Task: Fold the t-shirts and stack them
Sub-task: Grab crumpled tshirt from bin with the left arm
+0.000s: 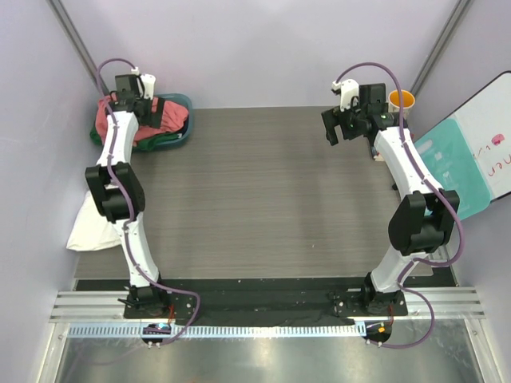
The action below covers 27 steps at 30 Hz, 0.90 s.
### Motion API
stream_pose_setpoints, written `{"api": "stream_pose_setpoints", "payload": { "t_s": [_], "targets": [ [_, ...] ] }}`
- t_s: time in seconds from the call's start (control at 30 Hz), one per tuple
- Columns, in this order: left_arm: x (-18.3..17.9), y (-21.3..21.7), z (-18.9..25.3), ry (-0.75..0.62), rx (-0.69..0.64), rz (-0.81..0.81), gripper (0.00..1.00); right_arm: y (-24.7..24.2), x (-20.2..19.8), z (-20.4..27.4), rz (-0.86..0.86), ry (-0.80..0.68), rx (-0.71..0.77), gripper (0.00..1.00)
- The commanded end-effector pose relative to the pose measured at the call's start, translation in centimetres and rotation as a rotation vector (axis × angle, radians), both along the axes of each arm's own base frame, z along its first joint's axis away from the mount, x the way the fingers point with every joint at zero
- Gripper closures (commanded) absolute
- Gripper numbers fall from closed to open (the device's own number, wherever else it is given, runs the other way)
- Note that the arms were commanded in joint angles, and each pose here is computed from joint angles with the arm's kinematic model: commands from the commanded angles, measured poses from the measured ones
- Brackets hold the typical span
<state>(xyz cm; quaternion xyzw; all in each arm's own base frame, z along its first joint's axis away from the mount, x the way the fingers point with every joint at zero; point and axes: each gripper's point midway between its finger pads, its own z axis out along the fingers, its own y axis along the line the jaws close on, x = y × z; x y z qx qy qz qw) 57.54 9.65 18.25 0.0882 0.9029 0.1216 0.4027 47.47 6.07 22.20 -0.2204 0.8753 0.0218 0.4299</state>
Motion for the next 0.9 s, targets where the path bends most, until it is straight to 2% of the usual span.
{"api": "stream_pose_setpoints", "payload": {
  "t_s": [0.0,0.03,0.1,0.17,0.37,0.5,0.6,0.63,0.67,0.87],
  "targets": [
    [1.8,1.0,0.9,-0.058,0.065,0.009,0.01,-0.2,-0.1,2.5,0.002,-0.077,-0.012,0.0],
    [1.8,0.9,0.5,-0.049,0.073,0.004,0.02,-0.3,0.0,2.5,0.001,-0.077,-0.013,0.0],
    [1.9,1.1,-0.5,-0.031,0.084,0.009,0.15,-0.2,0.1,2.3,0.003,-0.072,-0.012,0.0],
    [2.2,1.3,-1.8,-0.017,0.088,0.016,0.2,-0.2,0.1,2.3,0.002,-0.072,-0.013,0.0],
    [3.0,2.1,-4.1,-0.001,0.122,0.049,0.17,-0.2,0.6,2.4,0.001,-0.075,-0.01,0.0],
    [3.7,2.2,-4.0,-0.029,0.127,0.059,0.19,-0.1,0.6,2.5,0.004,-0.072,-0.004,0.0],
    [3.9,2.2,-3.2,-0.053,0.121,0.07,0.57,0.0,0.5,2.4,0.006,-0.069,-0.006,0.0],
    [3.9,2.2,-2.9,-0.058,0.118,0.075,0.85,-0.2,0.5,2.3,0.002,-0.068,-0.01,0.0],
    [3.9,2.0,-1.9,-0.077,0.113,0.076,1.0,-0.2,0.5,2.3,0.003,-0.069,-0.012,0.01],
    [3.0,0.5,2.2,-0.147,0.072,0.05,1.0,-0.3,0.2,1.7,0.006,-0.055,-0.021,0.0]
  ]
}}
